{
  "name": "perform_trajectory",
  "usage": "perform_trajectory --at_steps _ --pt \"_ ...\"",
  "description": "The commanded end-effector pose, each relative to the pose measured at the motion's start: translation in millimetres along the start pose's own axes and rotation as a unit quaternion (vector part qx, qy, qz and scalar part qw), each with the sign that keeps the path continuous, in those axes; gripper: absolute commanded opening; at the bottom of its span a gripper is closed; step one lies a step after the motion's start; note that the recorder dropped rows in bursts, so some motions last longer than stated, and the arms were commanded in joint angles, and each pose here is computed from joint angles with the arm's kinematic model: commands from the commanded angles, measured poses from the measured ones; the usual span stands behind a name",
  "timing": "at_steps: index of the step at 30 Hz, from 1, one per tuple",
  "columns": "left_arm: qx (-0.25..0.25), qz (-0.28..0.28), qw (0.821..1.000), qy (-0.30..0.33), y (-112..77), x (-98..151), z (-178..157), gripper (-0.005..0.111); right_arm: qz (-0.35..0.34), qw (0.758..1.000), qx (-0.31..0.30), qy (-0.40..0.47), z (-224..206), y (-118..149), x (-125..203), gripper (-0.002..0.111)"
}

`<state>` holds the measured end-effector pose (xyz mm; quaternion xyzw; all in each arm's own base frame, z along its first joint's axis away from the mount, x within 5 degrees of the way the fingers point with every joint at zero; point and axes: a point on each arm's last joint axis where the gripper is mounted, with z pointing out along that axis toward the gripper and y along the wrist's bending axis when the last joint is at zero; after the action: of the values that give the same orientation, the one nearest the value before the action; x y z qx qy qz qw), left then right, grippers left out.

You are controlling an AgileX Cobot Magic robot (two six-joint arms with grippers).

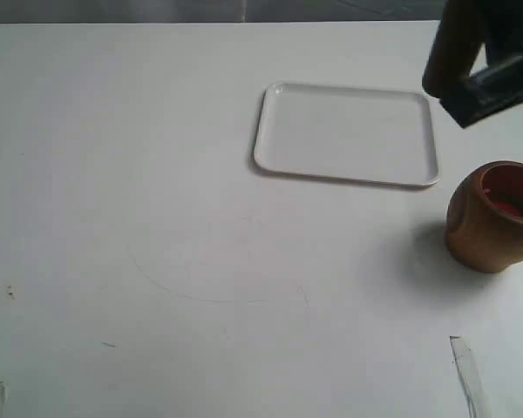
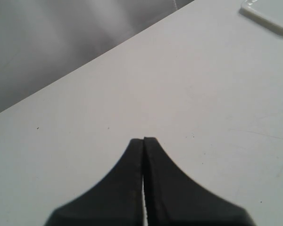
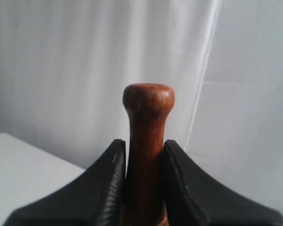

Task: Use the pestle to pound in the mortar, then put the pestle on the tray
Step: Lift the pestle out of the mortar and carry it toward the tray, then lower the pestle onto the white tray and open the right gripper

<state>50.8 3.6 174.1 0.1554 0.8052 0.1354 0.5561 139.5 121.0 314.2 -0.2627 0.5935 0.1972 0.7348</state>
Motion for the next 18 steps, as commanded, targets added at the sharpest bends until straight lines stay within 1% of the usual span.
perform_trajectory --at_steps 1,4,7,10,11,13,16,17,18 --pt "0.004 -0.006 1.000 -0.004 -0.6 -0.4 0.0 0.000 -0.004 0.994 -0.040 0.100 29.8 3.1 -18.4 0.000" --pt "0.004 -0.006 1.000 -0.004 -0.6 -0.4 0.0 0.000 -0.027 0.979 -0.072 0.189 53.3 7.4 -16.9 0.000" --pt "0.004 -0.006 1.000 -0.004 -0.6 -0.4 0.0 0.000 -0.054 0.949 -0.110 0.291 80.9 13.7 -3.7 0.000" --pt "0.004 -0.006 1.000 -0.004 -0.6 -0.4 0.0 0.000 -0.097 0.903 -0.161 0.386 108.0 20.7 15.4 0.000" --pt "0.004 -0.006 1.000 -0.004 -0.6 -0.4 0.0 0.000 -0.116 0.890 -0.179 0.404 115.6 22.3 19.1 0.000" --pt "0.004 -0.006 1.000 -0.004 -0.6 -0.4 0.0 0.000 -0.140 0.855 -0.212 0.452 128.6 26.1 33.1 0.000" --pt "0.004 -0.006 1.000 -0.004 -0.6 -0.4 0.0 0.000 -0.171 0.812 -0.231 0.509 149.5 27.1 51.2 0.000" --pt "0.004 -0.006 1.000 -0.004 -0.6 -0.4 0.0 0.000 -0.185 0.793 -0.236 0.531 157.5 26.5 57.5 0.000" --pt "0.004 -0.006 1.000 -0.004 -0.6 -0.4 0.0 0.000 -0.188 0.781 -0.240 0.545 162.5 26.7 61.1 0.000"
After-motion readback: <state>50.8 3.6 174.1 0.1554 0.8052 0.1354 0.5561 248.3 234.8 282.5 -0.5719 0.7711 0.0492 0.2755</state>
